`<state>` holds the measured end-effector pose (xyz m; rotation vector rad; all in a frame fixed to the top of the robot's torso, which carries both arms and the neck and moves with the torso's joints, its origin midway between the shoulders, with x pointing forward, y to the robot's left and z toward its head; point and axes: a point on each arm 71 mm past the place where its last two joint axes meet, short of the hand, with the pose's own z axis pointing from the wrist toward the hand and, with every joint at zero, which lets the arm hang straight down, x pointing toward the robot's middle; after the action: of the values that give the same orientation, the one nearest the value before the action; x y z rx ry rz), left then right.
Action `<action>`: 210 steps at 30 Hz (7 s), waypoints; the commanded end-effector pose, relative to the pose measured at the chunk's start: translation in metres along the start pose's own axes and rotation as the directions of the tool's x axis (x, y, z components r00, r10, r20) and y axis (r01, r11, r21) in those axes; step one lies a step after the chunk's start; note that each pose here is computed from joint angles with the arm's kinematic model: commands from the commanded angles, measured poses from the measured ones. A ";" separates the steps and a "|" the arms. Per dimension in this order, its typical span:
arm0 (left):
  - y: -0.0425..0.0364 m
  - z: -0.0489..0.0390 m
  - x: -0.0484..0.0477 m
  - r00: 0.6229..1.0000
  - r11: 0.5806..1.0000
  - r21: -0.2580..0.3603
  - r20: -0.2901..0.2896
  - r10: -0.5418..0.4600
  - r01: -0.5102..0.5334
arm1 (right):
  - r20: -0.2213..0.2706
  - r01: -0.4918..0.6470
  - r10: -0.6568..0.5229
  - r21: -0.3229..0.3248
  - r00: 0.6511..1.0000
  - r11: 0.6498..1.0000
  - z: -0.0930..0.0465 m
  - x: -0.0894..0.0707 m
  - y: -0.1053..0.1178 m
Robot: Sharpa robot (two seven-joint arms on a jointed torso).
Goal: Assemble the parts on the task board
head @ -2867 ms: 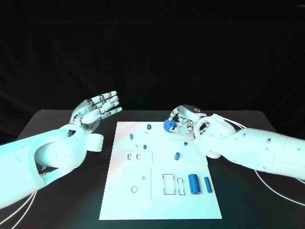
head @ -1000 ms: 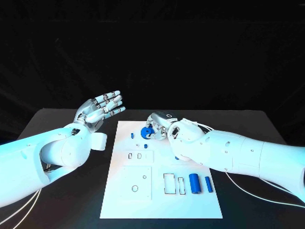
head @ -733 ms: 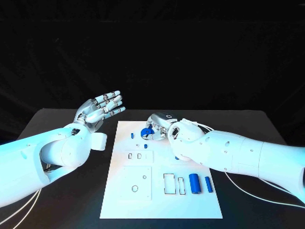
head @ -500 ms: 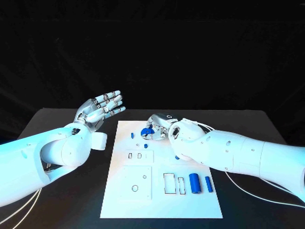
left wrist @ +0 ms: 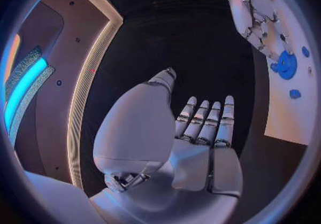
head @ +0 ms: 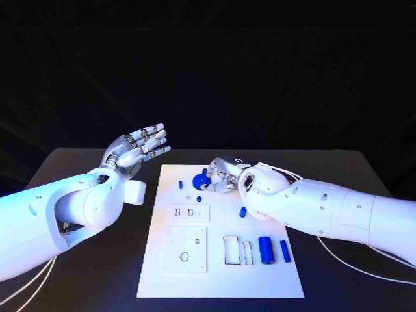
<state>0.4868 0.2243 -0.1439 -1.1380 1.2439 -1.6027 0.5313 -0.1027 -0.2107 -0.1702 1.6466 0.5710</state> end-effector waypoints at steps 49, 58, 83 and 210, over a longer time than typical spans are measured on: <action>0.0005 -0.0016 -0.0024 1.000 1.000 0.004 -0.012 -0.004 0.004 | -0.012 -0.164 0.167 0.134 0.986 0.977 -0.100 -0.046 -0.156; 0.0009 -0.0013 -0.0035 1.000 1.000 0.001 -0.009 -0.003 0.003 | -0.021 -0.165 0.170 0.144 0.985 0.976 -0.095 -0.038 -0.154; 0.0012 -0.0011 -0.0040 1.000 1.000 -0.002 -0.010 -0.003 0.003 | -0.018 -0.170 0.175 0.147 0.984 0.974 -0.083 -0.030 -0.148; 0.0070 0.0043 -0.0009 1.000 1.000 -0.029 -0.029 0.011 -0.011 | -0.073 -0.116 0.114 -0.024 0.991 0.993 -0.054 0.054 0.079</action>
<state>0.4921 0.2248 -0.1516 -1.1424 1.2889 -1.5808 0.4407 -0.0489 -0.2375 -0.0988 1.7212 0.6904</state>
